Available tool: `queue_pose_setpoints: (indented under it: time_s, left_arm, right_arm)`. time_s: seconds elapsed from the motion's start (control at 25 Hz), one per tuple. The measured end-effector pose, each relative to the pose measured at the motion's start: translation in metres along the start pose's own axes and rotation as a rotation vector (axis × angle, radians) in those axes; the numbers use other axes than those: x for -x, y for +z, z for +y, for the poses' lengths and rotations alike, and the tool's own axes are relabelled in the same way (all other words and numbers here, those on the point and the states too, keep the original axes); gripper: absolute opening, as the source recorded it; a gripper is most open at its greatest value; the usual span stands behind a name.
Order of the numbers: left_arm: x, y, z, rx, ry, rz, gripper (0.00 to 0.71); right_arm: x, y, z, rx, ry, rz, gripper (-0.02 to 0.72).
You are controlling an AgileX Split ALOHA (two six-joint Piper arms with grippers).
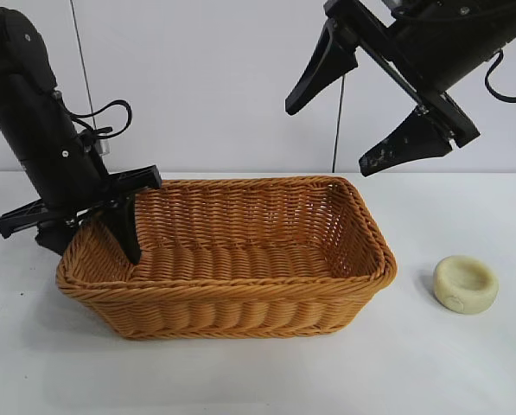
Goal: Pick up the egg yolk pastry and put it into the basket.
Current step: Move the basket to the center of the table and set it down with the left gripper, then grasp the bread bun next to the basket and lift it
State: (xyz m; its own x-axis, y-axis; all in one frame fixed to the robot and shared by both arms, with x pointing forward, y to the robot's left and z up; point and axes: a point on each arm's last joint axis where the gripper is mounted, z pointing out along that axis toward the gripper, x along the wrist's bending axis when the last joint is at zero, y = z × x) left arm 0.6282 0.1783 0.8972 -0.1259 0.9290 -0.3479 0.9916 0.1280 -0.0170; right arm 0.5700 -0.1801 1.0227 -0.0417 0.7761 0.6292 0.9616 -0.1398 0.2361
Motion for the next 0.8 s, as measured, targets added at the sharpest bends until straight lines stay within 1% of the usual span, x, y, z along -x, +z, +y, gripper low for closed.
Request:
queue_pose_setpoints:
  time_s: [0.04,0.16,0.28,0.4,0.56,0.68,0.8]
  left_arm:
    - [0.0,0.0,0.0,-0.002,0.0,0.0,0.613]
    - [0.0,0.0,-0.001,-0.013,0.0,0.001,0.673]
    - [0.0,-0.001,-0.003,-0.037,0.002,0.003,0.688]
    - [0.004,-0.007,0.0,-0.048,0.024,0.008,0.692]
    - [0.014,-0.033,0.011,-0.035,0.094,0.037,0.692]
    - [0.023,-0.06,0.02,-0.008,0.147,0.089,0.692]
    - [0.031,-0.087,0.03,0.049,0.18,0.137,0.692]
  right_arm:
    - [0.0,0.0,0.0,0.0,0.0,0.0,0.675]
    - [0.0,0.0,0.0,0.0,0.0,0.0,0.675]
    - [0.0,0.0,0.0,0.0,0.0,0.0,0.675]
    - [0.0,0.0,0.0,0.0,0.0,0.0,0.675]
    - [0.0,0.0,0.0,0.0,0.0,0.0,0.675]
    - [0.0,0.0,0.0,0.0,0.0,0.0,0.675]
    - [0.0,0.0,0.0,0.0,0.0,0.0,0.675]
